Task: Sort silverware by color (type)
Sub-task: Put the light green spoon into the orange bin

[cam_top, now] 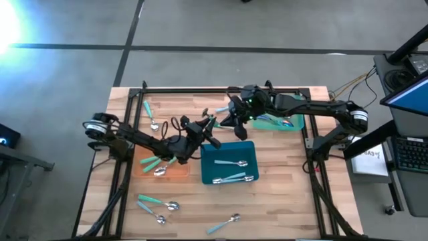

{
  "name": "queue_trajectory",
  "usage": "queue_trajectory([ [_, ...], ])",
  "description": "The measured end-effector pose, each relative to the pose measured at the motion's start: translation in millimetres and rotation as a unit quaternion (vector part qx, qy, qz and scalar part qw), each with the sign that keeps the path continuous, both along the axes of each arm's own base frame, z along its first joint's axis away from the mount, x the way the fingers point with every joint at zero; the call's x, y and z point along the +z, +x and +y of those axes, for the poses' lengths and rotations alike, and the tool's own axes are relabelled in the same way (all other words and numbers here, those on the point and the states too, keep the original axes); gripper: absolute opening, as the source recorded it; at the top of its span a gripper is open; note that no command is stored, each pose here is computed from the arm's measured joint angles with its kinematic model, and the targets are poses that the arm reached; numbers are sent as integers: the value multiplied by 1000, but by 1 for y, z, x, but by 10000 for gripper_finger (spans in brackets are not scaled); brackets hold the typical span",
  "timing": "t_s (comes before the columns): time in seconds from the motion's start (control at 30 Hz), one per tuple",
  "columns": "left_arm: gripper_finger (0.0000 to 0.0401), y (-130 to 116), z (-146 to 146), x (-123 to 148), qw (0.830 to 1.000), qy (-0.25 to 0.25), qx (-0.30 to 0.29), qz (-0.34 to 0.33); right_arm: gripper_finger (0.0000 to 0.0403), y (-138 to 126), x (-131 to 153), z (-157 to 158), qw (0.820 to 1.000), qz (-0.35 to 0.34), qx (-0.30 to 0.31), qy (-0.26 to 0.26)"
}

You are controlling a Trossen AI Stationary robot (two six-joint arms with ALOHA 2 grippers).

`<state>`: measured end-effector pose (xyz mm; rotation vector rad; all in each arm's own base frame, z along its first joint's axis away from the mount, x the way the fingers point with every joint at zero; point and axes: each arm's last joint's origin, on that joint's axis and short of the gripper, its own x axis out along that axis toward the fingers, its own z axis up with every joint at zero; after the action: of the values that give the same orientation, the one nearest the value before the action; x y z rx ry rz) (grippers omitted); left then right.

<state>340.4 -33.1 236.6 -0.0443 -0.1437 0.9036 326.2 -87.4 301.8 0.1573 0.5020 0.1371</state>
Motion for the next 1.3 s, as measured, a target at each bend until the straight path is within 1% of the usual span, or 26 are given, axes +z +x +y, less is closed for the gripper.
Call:
queue_trajectory([
  [0.13,21,0,-4,-3,1000,2,-9,29,25,-8,-2,-1,999,41,0,-1],
  [0.27,21,-4,-12,-6,998,-15,-32,57,58,-17,-5,1,996,89,0,9],
  [0.4,21,-8,-23,-13,991,-41,-91,93,95,-23,-12,3,990,136,-1,25],
  [0.53,21,-17,-31,-16,975,-84,-154,136,119,-28,-17,3,984,176,-24,20],
  [0.63,21,-28,-34,-17,959,-111,-182,185,126,-30,-19,2,979,196,-48,2],
  [0.73,21,-43,-36,-17,942,-145,-196,230,126,-32,-20,1,976,210,-62,-13],
  [0.87,21,-66,-34,-12,922,-190,-193,279,120,-32,-21,1,975,213,-64,-18],
  [1.03,21,-94,-29,-4,901,-229,-177,322,110,-31,-23,1,974,217,-67,-15],
  [1.13,21,-111,-25,-5,877,-263,-162,369,106,-31,-24,-1,971,223,-80,-23],
  [1.23,21,-126,-22,-13,841,-299,-131,430,103,-32,-27,-2,966,236,-98,-38],
  [1.3,21,-133,-20,-17,825,-314,-107,458,102,-33,-30,-3,961,247,-114,-53],
])
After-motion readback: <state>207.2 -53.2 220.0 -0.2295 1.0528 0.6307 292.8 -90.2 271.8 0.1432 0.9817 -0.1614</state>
